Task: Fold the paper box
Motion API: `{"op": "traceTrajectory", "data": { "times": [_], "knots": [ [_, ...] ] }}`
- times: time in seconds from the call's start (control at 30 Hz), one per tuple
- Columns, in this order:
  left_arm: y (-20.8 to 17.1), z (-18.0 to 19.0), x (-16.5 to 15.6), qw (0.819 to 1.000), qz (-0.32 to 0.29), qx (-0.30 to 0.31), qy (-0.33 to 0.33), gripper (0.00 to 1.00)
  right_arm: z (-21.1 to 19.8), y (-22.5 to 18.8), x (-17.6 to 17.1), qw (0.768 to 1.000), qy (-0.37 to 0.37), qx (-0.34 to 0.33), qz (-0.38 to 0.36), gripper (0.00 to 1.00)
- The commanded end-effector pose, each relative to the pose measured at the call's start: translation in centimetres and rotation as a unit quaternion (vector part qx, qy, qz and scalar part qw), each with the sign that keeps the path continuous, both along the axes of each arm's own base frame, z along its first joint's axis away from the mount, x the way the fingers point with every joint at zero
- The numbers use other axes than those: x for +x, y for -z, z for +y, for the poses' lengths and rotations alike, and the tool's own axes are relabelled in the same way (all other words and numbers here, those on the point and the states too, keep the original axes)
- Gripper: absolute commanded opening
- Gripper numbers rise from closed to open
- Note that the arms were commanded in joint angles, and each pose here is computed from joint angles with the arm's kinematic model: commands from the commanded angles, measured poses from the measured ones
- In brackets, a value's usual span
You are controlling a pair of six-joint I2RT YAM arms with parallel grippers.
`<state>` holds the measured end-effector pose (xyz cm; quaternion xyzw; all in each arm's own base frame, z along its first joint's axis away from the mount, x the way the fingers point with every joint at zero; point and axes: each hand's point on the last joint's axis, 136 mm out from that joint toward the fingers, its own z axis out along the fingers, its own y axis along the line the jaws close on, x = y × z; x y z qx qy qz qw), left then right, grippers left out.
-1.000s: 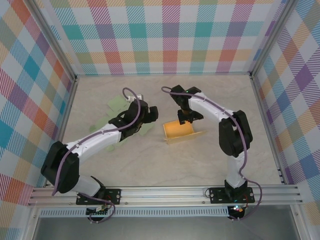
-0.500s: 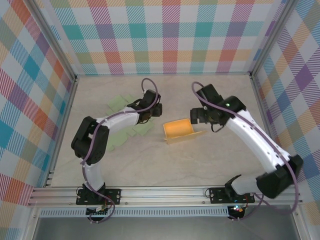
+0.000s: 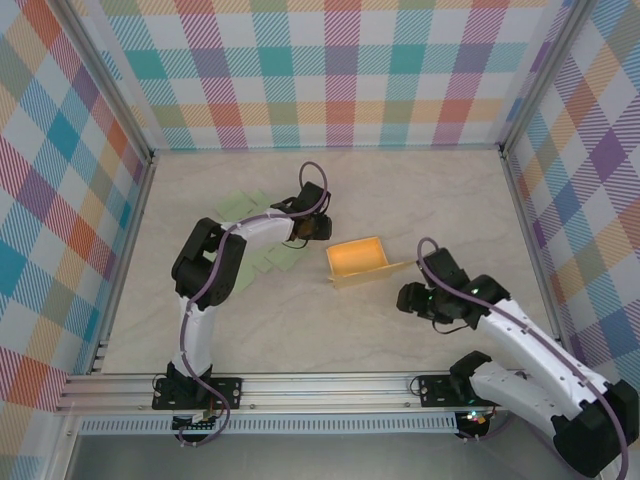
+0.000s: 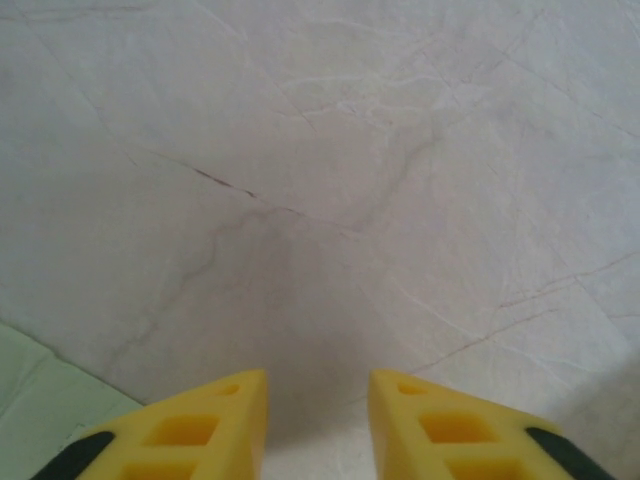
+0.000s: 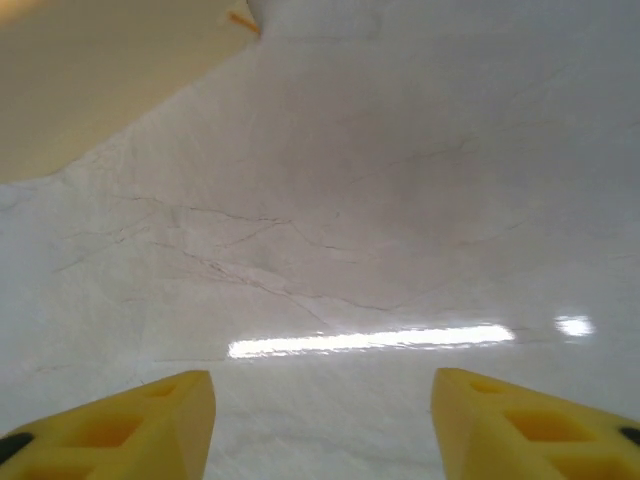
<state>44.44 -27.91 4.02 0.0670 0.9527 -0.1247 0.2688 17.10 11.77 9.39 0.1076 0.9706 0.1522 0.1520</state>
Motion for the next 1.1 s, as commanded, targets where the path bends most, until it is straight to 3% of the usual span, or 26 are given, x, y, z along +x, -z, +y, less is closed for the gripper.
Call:
{"op": "traceTrajectory", "data": {
  "times": [0.0, 0.3, 0.63, 0.83, 1.07],
  "knots": [
    [1.2, 0.2, -1.6, 0.999, 0.036, -0.009, 0.008, 0.28, 4.4, -1.1, 3.1, 0.989, 0.023, 0.135, -0.052, 0.51],
    [3.2, -0.8, -5.0, 0.996, 0.076, -0.054, 0.014, 0.22, 3.7, 0.6, 6.8, 0.984, 0.058, 0.146, -0.089, 0.41],
    [2.4, -3.7, -9.9, 0.993, 0.080, -0.086, 0.027, 0.22, 2.3, 0.9, 12.6, 0.980, 0.063, 0.159, -0.102, 0.38],
    [0.9, -6.1, -12.8, 0.990, 0.068, -0.120, 0.032, 0.21, 1.5, 0.3, 16.7, 0.980, 0.053, 0.159, -0.108, 0.37],
    [-1.3, -11.2, -16.0, 0.984, 0.026, -0.155, 0.086, 0.19, 0.1, 1.7, 21.2, 0.975, 0.055, 0.196, -0.083, 0.36]
  ]
}}
